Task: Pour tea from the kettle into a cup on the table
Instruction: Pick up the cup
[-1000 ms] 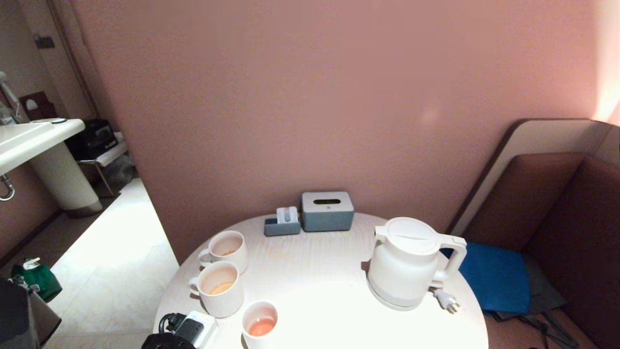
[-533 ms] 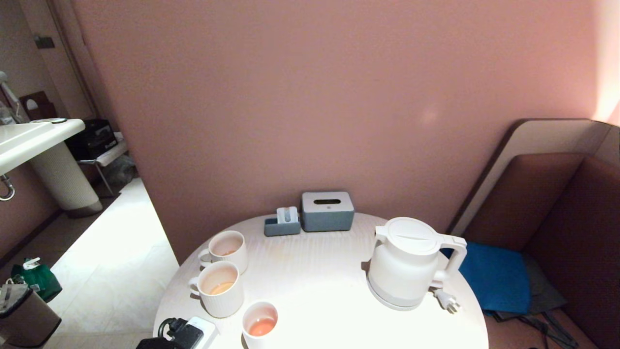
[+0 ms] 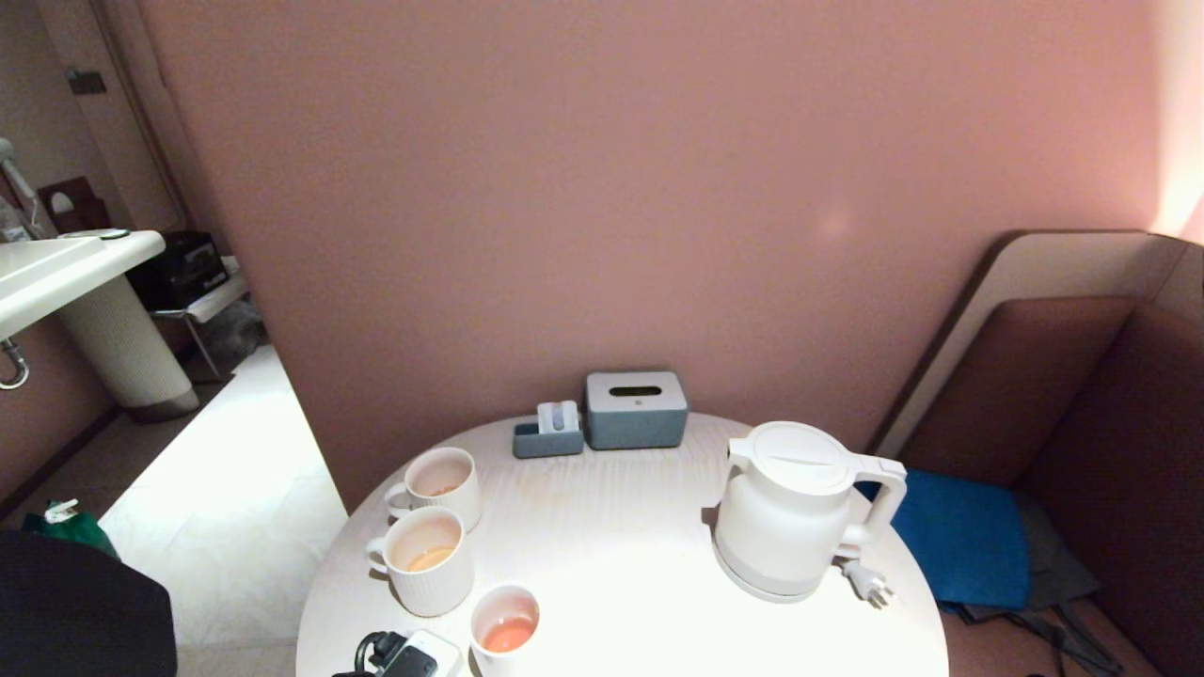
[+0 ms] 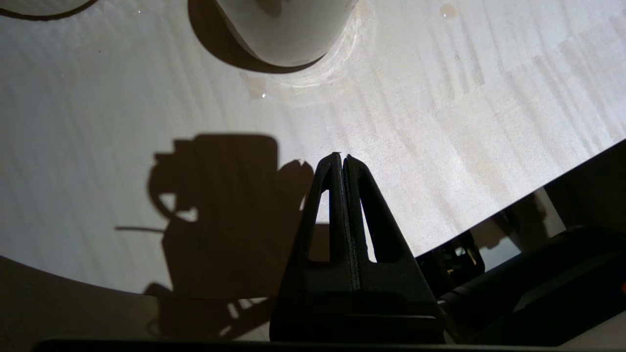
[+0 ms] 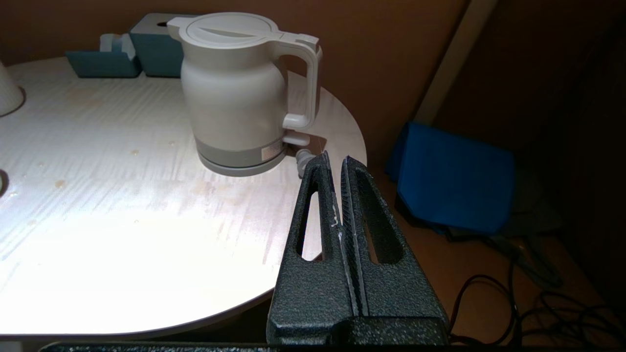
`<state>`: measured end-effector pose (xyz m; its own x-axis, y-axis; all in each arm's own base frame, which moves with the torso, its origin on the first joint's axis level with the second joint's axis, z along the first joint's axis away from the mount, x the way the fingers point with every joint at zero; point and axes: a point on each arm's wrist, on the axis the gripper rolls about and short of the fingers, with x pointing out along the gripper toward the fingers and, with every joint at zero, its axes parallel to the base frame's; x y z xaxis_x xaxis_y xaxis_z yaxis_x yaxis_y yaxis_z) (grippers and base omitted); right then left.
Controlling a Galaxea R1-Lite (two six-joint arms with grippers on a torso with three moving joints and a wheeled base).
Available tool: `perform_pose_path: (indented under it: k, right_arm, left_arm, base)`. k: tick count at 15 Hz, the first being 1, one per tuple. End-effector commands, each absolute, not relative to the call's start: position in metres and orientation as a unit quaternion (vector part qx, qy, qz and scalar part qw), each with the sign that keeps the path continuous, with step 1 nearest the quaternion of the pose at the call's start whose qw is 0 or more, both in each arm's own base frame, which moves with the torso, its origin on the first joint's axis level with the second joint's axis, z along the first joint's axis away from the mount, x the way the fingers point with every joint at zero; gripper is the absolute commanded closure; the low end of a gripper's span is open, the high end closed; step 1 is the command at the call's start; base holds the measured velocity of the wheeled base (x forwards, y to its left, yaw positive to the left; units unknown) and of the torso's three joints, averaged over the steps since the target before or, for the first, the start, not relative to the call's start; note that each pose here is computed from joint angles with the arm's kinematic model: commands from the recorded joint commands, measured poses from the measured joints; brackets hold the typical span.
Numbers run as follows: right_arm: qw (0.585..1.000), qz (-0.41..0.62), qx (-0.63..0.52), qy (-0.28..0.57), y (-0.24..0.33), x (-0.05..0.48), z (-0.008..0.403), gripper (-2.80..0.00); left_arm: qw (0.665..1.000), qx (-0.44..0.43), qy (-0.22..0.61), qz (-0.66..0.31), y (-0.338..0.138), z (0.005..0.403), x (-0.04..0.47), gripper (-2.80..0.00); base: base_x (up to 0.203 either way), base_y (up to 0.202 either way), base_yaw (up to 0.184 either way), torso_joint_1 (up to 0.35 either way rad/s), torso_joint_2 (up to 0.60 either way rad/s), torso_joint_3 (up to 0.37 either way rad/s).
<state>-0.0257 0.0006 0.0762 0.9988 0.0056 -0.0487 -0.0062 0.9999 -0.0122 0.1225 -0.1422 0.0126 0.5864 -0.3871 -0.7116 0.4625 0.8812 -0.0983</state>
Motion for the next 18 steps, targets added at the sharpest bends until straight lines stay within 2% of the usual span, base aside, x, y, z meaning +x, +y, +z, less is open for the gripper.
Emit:
perform_pose_path:
  k: [1,10,18]
  right_arm:
    - [1.000,0.003,-0.007,0.025,0.001,-0.026,0.076,0.00]
    - [1.000,0.003,-0.007,0.025,0.001,-0.026,0.076,0.00]
    - [1.000,0.003,-0.007,0.025,0.001,-0.026,0.076,0.00]
  left_arm:
    - [0.892,0.052,0.387,-0.228,-0.145,0.005,0.125,-2.80]
    - [0.907,0.042,0.358,-0.217,-0.152,-0.001,0.132,-2.80]
    - [0.918,0.050,0.341,-0.195,-0.161,-0.029,0.142,-2.80]
  base:
    - [0.000,0.000,0.000,0.000,0.00,0.000]
    - [0.000,0.000,0.000,0.000,0.00,0.000]
    - [0.000,0.000,0.000,0.000,0.00,0.000]
